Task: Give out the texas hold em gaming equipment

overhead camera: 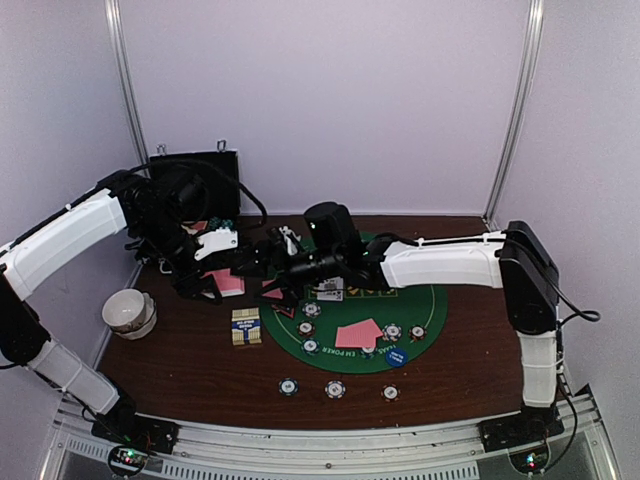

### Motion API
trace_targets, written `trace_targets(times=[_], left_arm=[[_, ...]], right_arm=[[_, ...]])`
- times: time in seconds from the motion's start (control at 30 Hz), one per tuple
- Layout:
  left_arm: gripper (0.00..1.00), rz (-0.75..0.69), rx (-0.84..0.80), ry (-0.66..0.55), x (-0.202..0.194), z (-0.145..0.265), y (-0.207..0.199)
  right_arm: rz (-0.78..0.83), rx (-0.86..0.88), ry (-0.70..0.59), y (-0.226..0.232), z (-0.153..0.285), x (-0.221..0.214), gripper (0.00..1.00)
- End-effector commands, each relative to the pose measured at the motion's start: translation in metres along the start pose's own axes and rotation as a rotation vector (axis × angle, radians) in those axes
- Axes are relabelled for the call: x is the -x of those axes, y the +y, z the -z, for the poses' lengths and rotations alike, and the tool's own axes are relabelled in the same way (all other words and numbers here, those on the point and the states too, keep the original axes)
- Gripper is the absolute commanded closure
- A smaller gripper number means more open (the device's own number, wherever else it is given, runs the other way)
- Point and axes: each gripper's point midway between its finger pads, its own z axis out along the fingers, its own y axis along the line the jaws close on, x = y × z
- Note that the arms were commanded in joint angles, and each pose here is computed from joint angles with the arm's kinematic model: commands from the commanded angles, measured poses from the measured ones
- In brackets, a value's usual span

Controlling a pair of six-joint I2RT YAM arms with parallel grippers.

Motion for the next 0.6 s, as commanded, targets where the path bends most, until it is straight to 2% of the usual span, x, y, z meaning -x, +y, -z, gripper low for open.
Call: trace_targets(times=[0.0, 0.57], left_arm=[[1.00, -0.012, 0.019, -0.071, 0.017, 0.009, 0.005], [1.00, -0.022, 0.001, -0.072, 0.024, 0.007, 0.000]], right_arm=[[0.029, 0.061, 0.015, 0.021, -0.006, 0.001, 0.03], [-0.033, 0.098, 0.048, 0.006, -0.037, 0.005, 0.07]])
